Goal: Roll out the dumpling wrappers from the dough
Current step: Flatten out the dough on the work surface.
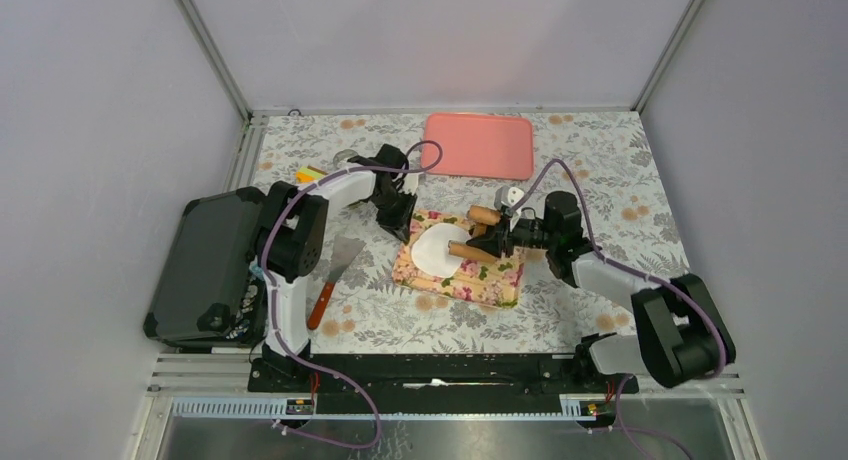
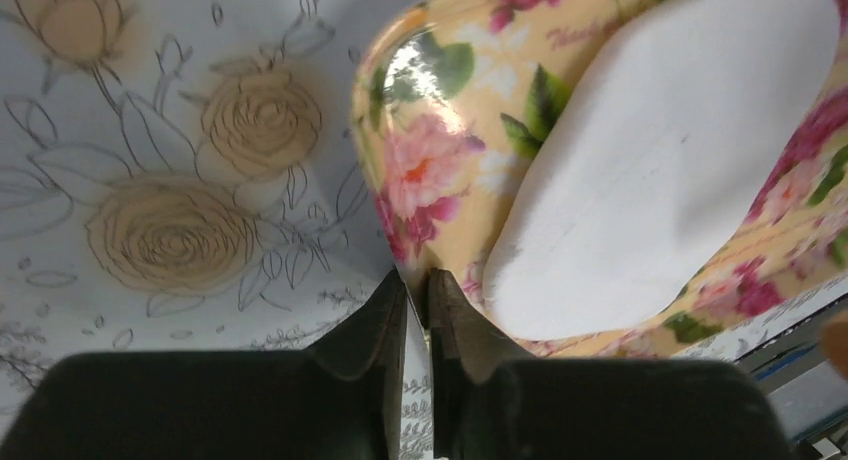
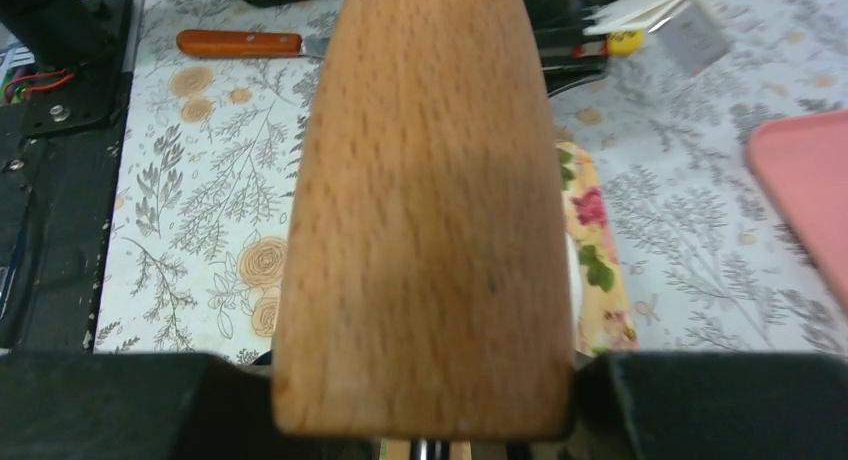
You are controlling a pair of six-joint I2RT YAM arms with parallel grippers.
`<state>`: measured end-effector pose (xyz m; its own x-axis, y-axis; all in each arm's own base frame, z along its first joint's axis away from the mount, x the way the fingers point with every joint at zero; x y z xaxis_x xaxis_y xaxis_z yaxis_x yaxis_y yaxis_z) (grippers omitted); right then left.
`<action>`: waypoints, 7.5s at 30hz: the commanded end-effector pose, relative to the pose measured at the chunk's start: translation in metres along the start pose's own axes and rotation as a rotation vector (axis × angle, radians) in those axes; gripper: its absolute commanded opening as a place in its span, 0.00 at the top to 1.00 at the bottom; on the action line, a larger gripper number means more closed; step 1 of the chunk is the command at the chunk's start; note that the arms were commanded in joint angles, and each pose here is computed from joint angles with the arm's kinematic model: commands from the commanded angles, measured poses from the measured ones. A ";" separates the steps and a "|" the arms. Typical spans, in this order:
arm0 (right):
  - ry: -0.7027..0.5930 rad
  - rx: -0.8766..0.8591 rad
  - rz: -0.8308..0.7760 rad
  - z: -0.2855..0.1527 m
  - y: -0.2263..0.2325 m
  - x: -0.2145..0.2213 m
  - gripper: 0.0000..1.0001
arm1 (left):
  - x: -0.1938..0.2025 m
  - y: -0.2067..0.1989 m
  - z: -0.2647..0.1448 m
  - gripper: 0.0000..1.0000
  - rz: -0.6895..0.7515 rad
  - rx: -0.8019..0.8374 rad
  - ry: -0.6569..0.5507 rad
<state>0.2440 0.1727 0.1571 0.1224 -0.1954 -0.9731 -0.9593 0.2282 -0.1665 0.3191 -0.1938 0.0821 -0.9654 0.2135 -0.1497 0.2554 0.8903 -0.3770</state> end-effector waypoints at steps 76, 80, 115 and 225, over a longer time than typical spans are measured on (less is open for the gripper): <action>0.222 -0.319 0.259 0.057 0.068 0.090 1.00 | -0.061 -0.029 0.019 1.00 0.392 0.029 0.004; 0.182 -0.299 0.262 0.061 0.062 0.078 1.00 | -0.060 -0.029 0.020 1.00 0.392 0.034 0.007; 0.233 -0.097 0.371 0.058 0.024 0.096 1.00 | -0.058 -0.033 0.011 1.00 0.398 0.052 -0.019; -0.195 -0.069 0.267 -0.039 0.005 -0.105 1.00 | -0.070 -0.040 -0.098 0.01 0.371 0.083 -0.277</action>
<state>0.2211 0.1829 0.2569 -0.1777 0.1364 -0.9746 -0.9603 0.1923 0.2020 0.3689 -0.2277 0.1296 -0.8156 0.4543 -0.3584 0.5690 0.7421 -0.3541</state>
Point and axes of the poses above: each gripper's point midway between its finger pads, its own z axis out along the fingers, its own y axis along the line the jaws close on, x = y × z, the point moved 7 cm from there along -z, back along the fingers, and after that the axes turned 10 degrees about -z, right-handed, at the moved point
